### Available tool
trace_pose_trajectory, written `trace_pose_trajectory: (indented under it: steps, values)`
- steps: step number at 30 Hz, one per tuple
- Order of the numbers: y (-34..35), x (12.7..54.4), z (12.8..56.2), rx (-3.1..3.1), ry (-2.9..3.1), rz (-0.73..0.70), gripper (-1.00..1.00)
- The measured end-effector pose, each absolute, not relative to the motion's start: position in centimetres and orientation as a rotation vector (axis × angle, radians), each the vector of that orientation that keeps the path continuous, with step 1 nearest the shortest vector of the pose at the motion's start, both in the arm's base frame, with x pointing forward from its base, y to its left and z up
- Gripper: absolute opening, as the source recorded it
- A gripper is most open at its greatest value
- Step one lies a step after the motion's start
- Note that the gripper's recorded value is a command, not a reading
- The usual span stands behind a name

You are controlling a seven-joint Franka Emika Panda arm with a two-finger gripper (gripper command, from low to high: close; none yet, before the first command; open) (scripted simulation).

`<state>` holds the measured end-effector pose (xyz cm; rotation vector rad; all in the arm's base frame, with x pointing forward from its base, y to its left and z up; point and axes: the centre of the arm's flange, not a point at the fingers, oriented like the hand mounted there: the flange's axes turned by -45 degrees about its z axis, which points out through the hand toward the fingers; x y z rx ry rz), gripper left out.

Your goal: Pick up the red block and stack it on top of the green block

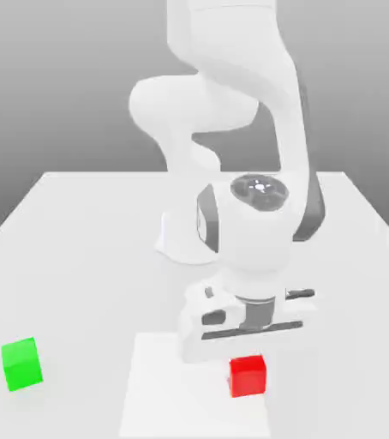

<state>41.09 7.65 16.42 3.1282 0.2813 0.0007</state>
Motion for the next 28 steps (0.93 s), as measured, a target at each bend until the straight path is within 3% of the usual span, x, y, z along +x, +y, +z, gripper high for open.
trace_pose_trajectory:
  steps: [5,10,15,21,22,28]
  values:
    - [4.9,41.8,20.9,3.133,0.213,-0.001,-1.00]
    - [-9.2,42.9,22.5,3.139,-0.119,-0.003,-1.00]
    - [-23.3,39.5,24.1,3.113,-0.431,-0.001,-1.00]
    - [-26.7,38.2,19.2,3.105,-0.485,0.001,-1.00]
    - [-26.7,38.2,18.5,3.104,-0.486,-0.001,1.00]
    - [-26.7,38.1,18.1,3.104,-0.487,0.000,1.00]
